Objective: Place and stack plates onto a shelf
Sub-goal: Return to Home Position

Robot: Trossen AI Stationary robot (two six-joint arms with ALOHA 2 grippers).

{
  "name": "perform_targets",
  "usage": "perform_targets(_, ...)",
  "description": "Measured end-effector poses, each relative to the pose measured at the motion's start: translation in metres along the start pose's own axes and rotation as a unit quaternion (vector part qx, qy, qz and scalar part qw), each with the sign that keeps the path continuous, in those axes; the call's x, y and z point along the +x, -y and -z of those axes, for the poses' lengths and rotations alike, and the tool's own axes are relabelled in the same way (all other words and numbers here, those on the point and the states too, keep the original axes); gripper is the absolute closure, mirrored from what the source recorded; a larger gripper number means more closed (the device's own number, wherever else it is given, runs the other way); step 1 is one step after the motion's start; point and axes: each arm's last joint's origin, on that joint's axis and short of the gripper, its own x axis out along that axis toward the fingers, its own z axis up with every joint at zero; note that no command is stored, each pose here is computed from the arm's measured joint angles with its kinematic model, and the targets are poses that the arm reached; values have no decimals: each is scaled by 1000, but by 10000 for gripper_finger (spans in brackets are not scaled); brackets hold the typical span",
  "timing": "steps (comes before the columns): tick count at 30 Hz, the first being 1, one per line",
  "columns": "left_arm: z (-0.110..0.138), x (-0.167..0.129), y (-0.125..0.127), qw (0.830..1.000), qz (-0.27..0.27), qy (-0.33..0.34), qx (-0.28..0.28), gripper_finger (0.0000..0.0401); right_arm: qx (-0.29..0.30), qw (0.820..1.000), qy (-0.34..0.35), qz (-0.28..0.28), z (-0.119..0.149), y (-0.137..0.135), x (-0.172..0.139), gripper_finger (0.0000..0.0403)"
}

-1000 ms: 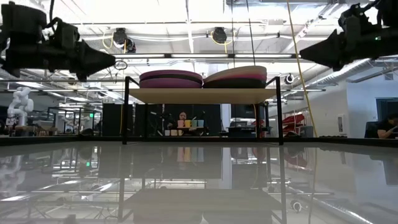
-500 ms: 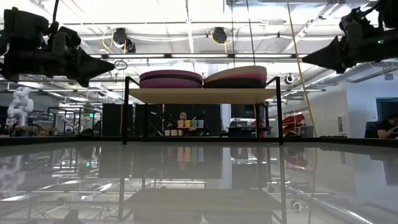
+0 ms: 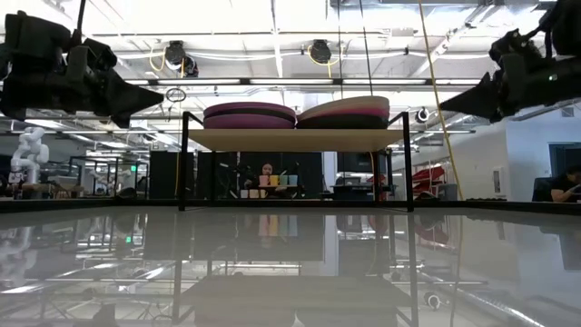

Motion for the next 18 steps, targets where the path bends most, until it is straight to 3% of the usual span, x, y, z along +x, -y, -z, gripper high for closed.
perform_targets(8, 0, 0, 1, 1000, 24, -3, -18, 393, -1, 998, 64, -9, -1, -1, 4, 403)
perform_targets(18, 0, 0, 1, 1000, 18, -2, -15, 390, 11, 998, 63, -14, -1, -1, 4, 403)
